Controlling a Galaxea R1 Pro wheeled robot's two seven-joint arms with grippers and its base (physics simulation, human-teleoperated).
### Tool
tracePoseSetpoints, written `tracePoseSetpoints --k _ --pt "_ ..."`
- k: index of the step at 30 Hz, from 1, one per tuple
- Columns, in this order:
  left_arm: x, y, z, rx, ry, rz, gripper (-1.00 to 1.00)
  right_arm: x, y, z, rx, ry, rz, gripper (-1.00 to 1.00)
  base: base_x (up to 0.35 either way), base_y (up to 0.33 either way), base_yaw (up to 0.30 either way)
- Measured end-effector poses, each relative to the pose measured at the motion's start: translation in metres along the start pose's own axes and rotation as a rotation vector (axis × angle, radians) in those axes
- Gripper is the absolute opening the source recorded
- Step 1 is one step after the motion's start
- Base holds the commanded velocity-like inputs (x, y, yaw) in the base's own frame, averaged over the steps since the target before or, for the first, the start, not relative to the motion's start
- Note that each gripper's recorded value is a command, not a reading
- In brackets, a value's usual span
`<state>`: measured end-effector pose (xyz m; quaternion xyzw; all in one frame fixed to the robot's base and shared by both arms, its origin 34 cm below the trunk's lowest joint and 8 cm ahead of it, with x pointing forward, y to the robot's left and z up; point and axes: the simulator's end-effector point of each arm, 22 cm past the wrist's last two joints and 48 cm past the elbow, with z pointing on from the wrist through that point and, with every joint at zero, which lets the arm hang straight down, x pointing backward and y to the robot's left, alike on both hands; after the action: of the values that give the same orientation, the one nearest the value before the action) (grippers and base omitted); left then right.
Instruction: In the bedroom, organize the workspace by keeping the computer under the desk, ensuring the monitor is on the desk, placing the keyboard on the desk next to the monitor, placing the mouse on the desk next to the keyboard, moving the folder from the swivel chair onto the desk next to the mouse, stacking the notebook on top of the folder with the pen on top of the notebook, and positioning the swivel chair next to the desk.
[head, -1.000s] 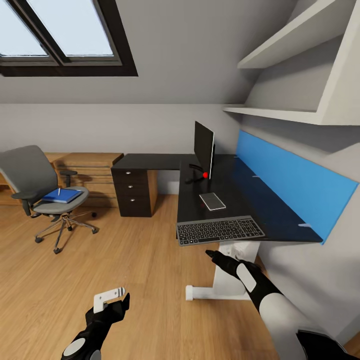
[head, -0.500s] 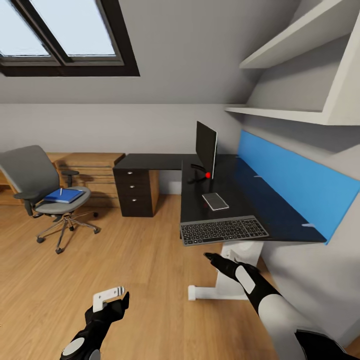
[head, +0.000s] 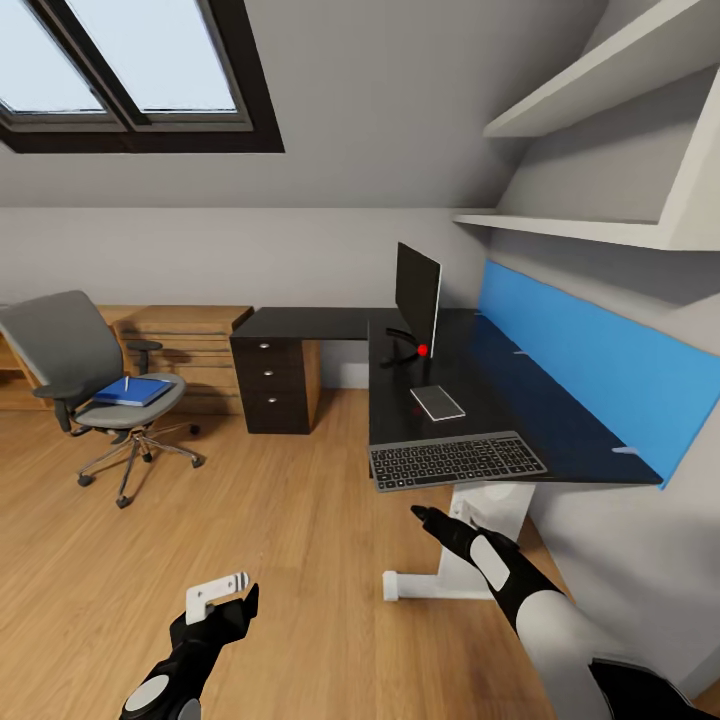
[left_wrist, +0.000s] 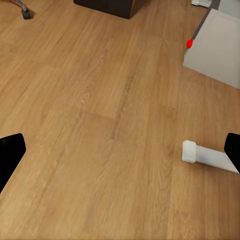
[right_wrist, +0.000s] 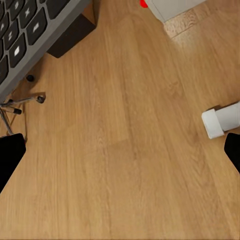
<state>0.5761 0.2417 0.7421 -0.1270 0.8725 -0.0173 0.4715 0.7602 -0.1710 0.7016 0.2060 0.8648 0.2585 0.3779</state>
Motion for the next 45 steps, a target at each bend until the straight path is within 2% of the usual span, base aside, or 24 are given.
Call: tracePoseSetpoints --k 8,13,26,45 --pt "-0.001 0.000 0.000 0.000 -0.001 0.000 1.00 -0.003 -0.001 0.000 0.003 -0.015 -0.005 1.00 0.000 0.000 0.000" --pt "-0.001 0.000 0.000 -0.001 -0.002 -0.001 1.00 -0.009 -0.006 0.000 0.014 -0.067 -0.016 1.00 0.000 0.000 0.000" --pt "-0.003 0.000 -0.001 0.000 -0.006 -0.002 1.00 0.001 -0.029 0.001 0.115 -0.058 -0.002 1.00 0.000 0.000 0.000" --pt "-0.003 0.000 -0.001 0.000 -0.006 -0.001 1.00 0.003 -0.032 0.001 0.131 -0.055 0.001 1.00 0.048 0.045 0.000"
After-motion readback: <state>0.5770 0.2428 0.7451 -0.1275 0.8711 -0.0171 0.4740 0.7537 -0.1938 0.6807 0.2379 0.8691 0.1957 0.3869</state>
